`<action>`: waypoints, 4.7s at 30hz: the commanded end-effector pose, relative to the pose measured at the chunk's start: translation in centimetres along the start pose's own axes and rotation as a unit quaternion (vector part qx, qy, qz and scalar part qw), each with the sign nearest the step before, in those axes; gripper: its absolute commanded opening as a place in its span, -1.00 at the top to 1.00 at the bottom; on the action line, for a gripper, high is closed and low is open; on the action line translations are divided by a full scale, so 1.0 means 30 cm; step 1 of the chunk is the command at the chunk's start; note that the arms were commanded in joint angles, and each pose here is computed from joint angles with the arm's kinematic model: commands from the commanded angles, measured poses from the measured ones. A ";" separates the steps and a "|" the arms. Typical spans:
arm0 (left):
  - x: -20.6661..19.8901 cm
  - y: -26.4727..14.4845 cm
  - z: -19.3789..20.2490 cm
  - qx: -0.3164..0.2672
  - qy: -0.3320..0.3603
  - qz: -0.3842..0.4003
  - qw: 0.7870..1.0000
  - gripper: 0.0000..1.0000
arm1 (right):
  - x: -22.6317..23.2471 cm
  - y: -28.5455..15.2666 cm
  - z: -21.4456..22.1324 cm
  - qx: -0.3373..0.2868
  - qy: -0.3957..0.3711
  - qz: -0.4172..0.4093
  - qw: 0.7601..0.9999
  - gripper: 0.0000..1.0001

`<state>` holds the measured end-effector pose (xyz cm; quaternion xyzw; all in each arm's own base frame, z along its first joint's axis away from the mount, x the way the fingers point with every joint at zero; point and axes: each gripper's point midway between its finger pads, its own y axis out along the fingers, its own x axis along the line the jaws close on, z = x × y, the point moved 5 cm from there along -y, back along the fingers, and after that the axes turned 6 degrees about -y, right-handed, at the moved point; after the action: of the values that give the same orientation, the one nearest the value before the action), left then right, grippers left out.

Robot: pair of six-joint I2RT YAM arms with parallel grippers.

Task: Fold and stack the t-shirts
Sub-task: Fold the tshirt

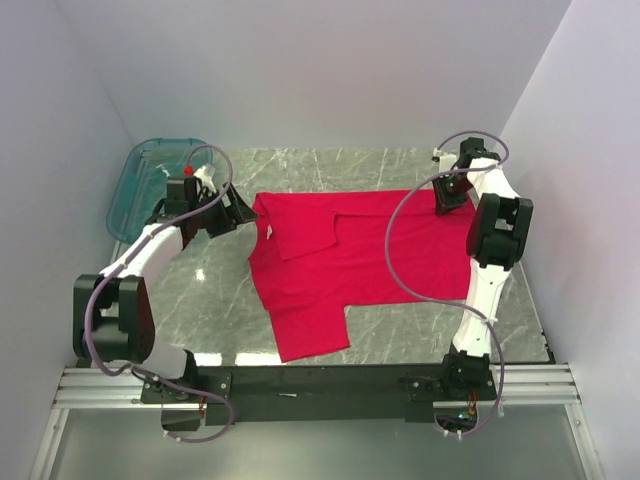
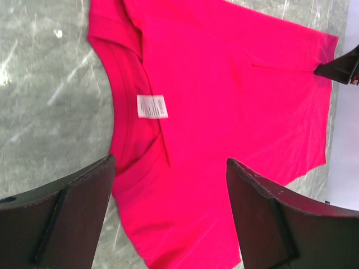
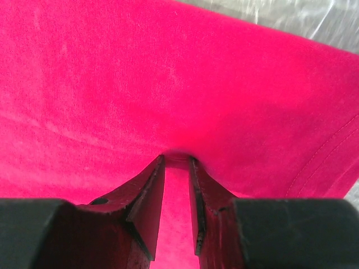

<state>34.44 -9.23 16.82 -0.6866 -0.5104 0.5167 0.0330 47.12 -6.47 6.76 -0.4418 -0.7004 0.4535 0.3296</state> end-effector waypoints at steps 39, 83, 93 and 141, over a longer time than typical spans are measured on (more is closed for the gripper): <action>-0.008 -0.295 0.816 0.232 -0.168 -0.180 0.941 0.03 | 0.761 -0.435 0.495 -0.304 -0.403 -0.098 0.858 -0.91; -0.049 -0.233 1.000 0.200 -0.110 -0.236 0.945 0.99 | 0.654 -0.488 0.483 -0.266 -0.397 -0.026 0.878 -0.83; -0.100 -0.242 0.980 0.208 -0.090 -0.192 0.955 0.99 | 0.249 -0.498 0.641 0.001 -0.294 0.134 0.947 -0.68; -0.118 -0.233 0.951 0.207 -0.089 -0.178 0.958 0.99 | -0.009 -0.320 0.866 0.095 -0.212 0.011 0.973 0.92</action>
<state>8.10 -21.52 8.45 -0.4960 -0.5195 0.6545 0.2362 20.94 -17.16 5.93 -0.3001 -0.7002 0.6092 0.2203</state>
